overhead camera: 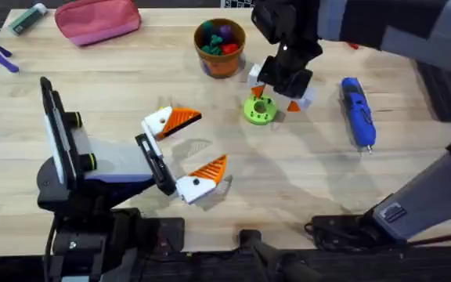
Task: Pick up the gripper from the table and insert it into the empty holder that is missing its gripper. Then pick up a screw, insert it into the mounting hole, and use the screwdriver to tighten it. Finally, clean up the table by picking up the vegetable and placing it into the bucket.
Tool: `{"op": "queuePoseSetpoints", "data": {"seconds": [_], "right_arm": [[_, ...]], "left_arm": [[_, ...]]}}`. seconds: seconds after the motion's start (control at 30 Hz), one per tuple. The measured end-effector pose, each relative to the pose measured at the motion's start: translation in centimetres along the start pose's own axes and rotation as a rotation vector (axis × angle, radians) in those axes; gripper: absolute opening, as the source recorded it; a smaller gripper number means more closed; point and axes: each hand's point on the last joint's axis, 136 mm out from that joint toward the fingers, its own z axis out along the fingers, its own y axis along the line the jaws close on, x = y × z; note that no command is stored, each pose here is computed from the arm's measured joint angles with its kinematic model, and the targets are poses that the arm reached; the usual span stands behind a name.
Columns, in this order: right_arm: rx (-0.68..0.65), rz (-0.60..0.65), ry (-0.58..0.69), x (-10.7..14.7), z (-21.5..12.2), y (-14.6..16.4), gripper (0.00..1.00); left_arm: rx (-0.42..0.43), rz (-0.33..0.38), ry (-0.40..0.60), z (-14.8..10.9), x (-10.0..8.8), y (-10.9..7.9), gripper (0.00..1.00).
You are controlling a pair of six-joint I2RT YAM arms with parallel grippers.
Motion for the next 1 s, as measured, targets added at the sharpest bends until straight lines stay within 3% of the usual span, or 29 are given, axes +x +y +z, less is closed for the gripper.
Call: {"op": "queuePoseSetpoints", "data": {"seconds": [0.23, 0.7, 1.0], "right_arm": [[-0.022, 0.002, -0.005, -0.2, -0.1, 0.6, 0.729], [-0.022, -0.002, 0.000, -0.2, 0.7, 1.1, 0.500], [-0.035, -0.004, -0.008, -0.3, 0.6, 1.5, 0.483]], "left_arm": [[0.000, 0.000, 0.000, 0.0, 0.0, 0.0, 0.985], [0.000, 0.000, 0.000, 0.0, 0.0, 0.0, 0.985], [0.000, 0.000, 0.000, 0.0, 0.0, 0.0, 0.985]]}}
